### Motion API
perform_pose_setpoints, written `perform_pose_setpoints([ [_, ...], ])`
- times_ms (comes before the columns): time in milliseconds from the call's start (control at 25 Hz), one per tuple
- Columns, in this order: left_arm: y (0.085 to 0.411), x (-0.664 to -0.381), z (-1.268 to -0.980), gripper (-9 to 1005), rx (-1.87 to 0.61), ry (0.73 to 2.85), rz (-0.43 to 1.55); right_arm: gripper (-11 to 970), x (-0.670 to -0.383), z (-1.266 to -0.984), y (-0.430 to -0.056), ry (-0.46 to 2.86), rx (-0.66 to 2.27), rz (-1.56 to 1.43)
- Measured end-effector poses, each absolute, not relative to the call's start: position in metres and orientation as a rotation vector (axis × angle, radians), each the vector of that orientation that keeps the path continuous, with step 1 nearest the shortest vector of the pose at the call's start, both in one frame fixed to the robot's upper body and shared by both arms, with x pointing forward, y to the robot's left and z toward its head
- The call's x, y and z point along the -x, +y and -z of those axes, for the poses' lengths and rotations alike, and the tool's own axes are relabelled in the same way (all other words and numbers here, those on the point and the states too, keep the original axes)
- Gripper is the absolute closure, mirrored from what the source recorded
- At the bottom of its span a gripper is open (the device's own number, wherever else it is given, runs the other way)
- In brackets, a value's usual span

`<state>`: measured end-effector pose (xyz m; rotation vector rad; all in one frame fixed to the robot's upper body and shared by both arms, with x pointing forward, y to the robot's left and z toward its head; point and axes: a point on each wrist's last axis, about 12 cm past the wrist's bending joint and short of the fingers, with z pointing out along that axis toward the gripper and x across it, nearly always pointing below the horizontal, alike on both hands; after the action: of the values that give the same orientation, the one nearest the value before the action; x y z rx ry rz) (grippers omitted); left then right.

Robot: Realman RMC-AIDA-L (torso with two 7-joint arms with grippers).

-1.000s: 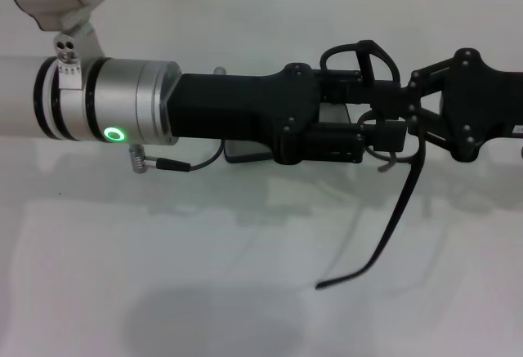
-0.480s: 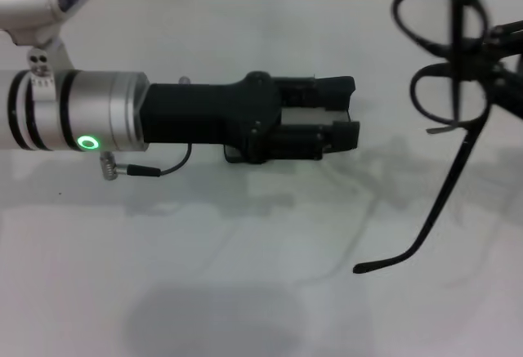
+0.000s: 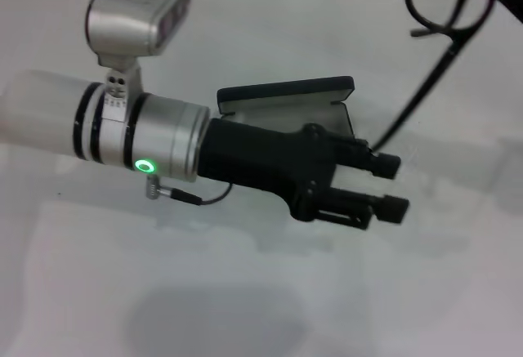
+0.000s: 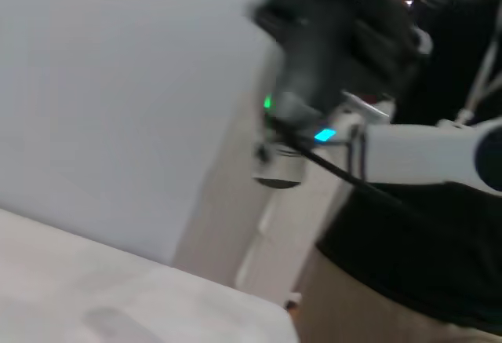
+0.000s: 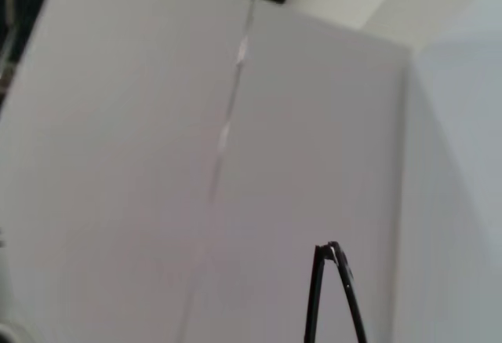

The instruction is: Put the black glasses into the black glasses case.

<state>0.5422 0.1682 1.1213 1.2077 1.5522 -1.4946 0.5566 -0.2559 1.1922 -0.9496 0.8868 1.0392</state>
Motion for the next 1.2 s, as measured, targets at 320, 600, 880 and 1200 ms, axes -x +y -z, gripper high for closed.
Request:
perform_pose_setpoints([
  [320,0.163,-0.537,-1.139,376,-1.182,1.357,1.589,881,-0.578,-1.168,-0.226,1.058,0.921,-1.066],
  [600,0.17,-0.538,-1.143,377,-1.154,1.327,1.578,878,-0.574,-1.157,-0.22,1.171,1.087,-1.107],
  [880,0.171,-0.541,-1.145,377,-1.162,1.323,1.569,875,-0.572,-1.151,-0.225,1.244,1.168,-1.116],
  [1200,0.172,-0.541,-1.145,378,-1.158,1.327,1.568,871,-0.57,-1.148,-0.229,1.262,1.181,-1.096],
])
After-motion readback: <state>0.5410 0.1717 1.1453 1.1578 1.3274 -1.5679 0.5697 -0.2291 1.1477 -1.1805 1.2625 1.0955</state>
